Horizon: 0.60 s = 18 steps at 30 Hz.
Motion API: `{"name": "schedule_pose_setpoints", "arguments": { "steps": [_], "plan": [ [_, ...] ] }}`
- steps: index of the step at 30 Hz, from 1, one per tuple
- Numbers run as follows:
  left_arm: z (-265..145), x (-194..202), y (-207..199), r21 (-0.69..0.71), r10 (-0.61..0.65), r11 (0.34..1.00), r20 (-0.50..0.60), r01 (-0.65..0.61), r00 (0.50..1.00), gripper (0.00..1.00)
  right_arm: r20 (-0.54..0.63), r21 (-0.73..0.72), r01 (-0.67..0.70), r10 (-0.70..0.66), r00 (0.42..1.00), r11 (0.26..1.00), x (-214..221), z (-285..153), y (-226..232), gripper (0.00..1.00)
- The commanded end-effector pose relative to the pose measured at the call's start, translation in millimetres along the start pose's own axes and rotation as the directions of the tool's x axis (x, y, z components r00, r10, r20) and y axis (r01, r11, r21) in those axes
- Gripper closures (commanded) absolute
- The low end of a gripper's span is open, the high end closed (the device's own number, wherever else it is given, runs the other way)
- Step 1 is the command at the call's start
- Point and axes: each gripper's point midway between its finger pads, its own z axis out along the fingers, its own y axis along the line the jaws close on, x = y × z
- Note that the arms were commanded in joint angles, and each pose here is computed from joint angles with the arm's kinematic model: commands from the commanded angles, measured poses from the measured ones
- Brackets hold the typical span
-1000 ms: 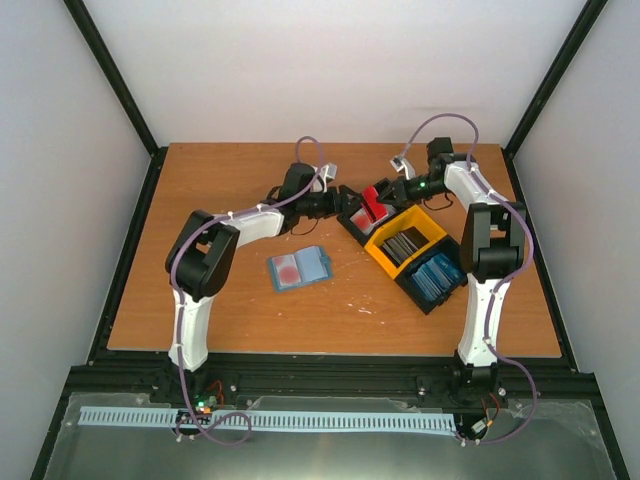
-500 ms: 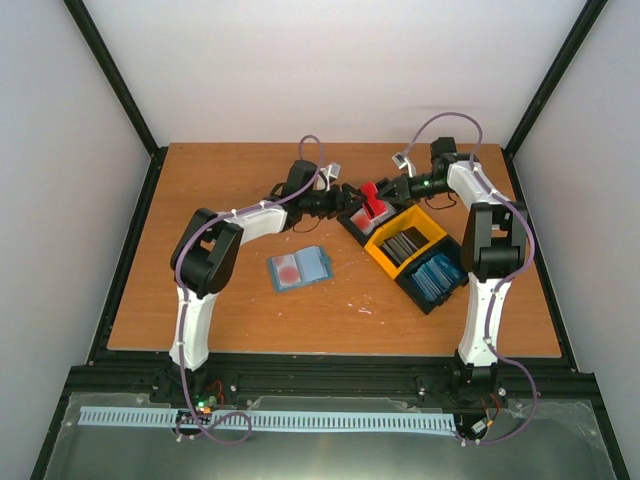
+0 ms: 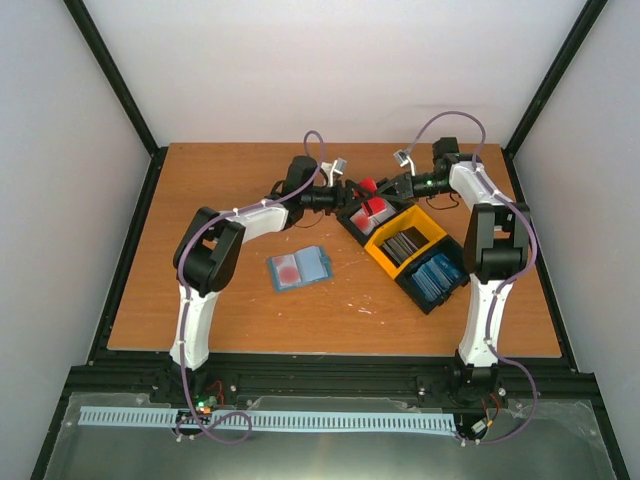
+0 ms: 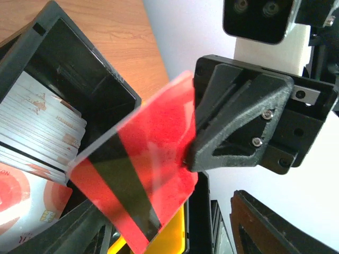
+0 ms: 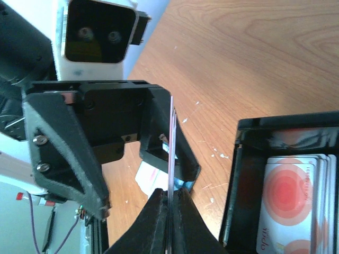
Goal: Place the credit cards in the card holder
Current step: Pick up the credit card from the storage box.
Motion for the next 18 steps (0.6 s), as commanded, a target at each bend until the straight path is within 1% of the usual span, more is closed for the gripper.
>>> {"name": "schedule_pose_setpoints", "arguments": {
  "steps": [1,3,6,12,15,16,17,18],
  "plan": [
    [-1,-14,-14,0.058,0.035,0.998,0.014,-0.036,0.999,0.38,0.043,-0.062,0.075,-0.072,0.996,0.995,-10,-12,35,0.97],
    [-3,-17,-17,0.065,0.043,0.997,0.019,-0.044,0.999,0.43,0.045,-0.065,0.075,-0.072,0.996,0.995,-10,-13,37,0.97],
    [-7,-23,-24,0.077,0.063,0.995,0.028,-0.065,0.998,0.60,0.050,-0.085,0.081,-0.076,0.996,0.993,-9,-13,42,0.97],
    [-18,-32,-32,0.092,0.092,0.991,0.049,-0.096,0.995,0.85,0.059,-0.108,0.092,-0.086,0.995,0.990,-7,-15,48,0.97],
    [-25,-34,-39,0.110,0.111,0.987,0.061,-0.117,0.992,0.99,0.065,-0.124,0.106,-0.098,0.993,0.987,-8,-16,54,0.97],
    [-27,-36,-41,0.112,0.118,0.986,0.069,-0.125,0.991,0.99,0.068,-0.128,0.112,-0.104,0.992,0.985,-8,-17,57,0.93],
    [-30,-36,-43,0.112,0.120,0.985,0.075,-0.128,0.990,0.99,0.070,-0.135,0.123,-0.115,0.991,0.983,-7,-17,60,0.80],
    [-33,-38,-46,0.115,0.124,0.984,0.082,-0.133,0.989,0.99,0.076,-0.141,0.143,-0.133,0.988,0.980,-6,-19,63,0.70]
  ]
}}
